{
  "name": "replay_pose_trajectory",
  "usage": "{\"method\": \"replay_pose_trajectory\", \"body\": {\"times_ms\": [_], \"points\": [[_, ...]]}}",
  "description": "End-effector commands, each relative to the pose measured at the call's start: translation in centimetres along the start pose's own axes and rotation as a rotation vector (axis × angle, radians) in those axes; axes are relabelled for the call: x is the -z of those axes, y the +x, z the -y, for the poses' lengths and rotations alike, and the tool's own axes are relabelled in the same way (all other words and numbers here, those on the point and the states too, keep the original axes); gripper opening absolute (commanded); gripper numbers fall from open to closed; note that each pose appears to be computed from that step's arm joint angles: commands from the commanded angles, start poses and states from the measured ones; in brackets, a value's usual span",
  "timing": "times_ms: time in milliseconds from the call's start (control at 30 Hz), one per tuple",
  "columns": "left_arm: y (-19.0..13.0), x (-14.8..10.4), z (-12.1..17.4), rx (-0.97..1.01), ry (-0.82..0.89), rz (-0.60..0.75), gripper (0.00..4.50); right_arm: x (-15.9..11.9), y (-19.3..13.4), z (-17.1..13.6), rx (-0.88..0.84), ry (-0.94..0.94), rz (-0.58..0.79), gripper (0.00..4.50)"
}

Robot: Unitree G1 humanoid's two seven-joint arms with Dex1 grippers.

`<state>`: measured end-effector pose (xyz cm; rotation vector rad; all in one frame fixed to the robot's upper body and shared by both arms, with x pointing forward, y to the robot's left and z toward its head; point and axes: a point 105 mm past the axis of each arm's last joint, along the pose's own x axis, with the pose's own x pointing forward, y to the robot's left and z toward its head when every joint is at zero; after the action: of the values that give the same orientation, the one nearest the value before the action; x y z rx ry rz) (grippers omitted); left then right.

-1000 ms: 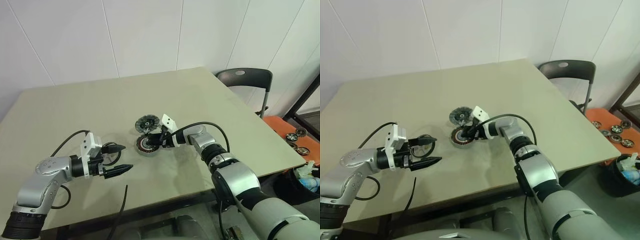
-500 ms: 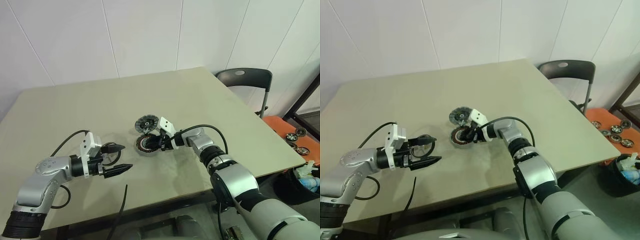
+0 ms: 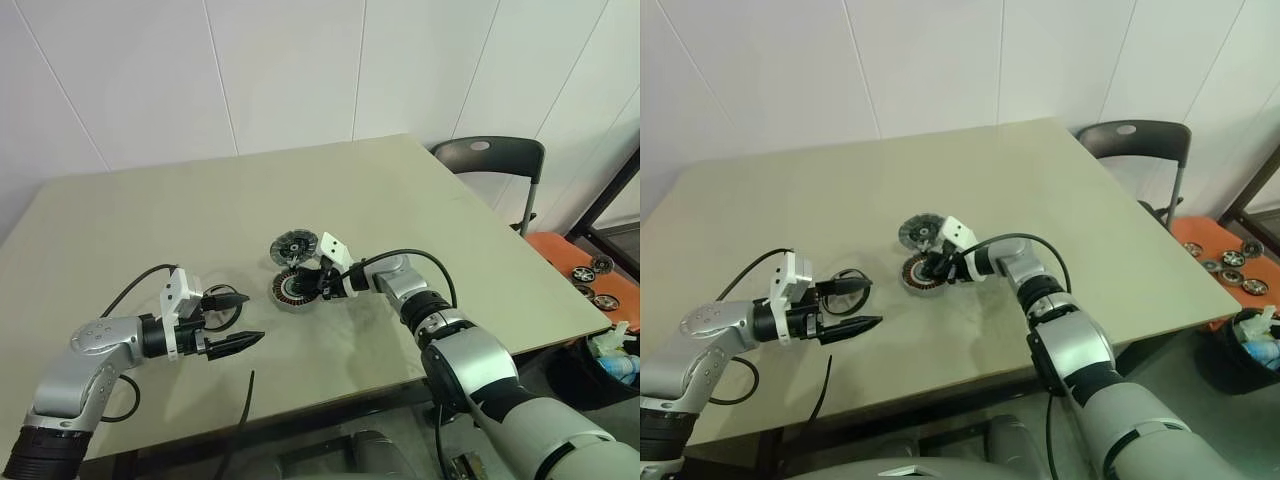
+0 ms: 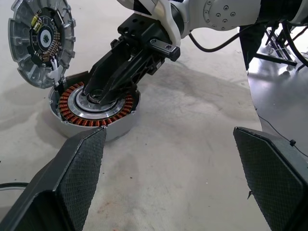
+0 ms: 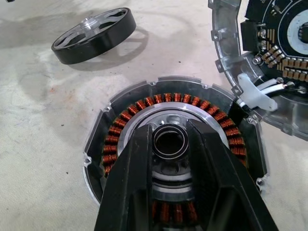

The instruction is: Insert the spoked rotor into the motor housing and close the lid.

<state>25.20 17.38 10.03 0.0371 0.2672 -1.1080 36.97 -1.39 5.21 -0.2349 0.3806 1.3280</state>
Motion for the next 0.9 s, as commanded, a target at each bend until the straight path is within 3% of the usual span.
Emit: {"method": "replay_pose_trajectory", "body": {"times_ms": [33, 300, 533, 900], "points": [[-0.1, -1.3, 0.1, -0.003, 0.054, 0.030, 4.50, -0.6, -0.3, 0.3, 0.007, -0.027, 0.005, 0.71], [-0.1, -1.4, 0.2, -0.001, 0.055, 0.031, 4.50, -0.4, 0.0, 0.1, 0.002, -0.018, 0.006, 0.71], [-0.1, -1.4, 0.2, -0.004, 0.053, 0.033, 4.50, 0.1, 0.2, 0.2, 0.021, -0.008, -0.014, 3.00], [0.1, -1.5, 0.1, -0.006, 0.048, 0.042, 4.50, -1.8, -1.0, 1.4, 0.067, -0.015, 0.055, 3.00]]}}
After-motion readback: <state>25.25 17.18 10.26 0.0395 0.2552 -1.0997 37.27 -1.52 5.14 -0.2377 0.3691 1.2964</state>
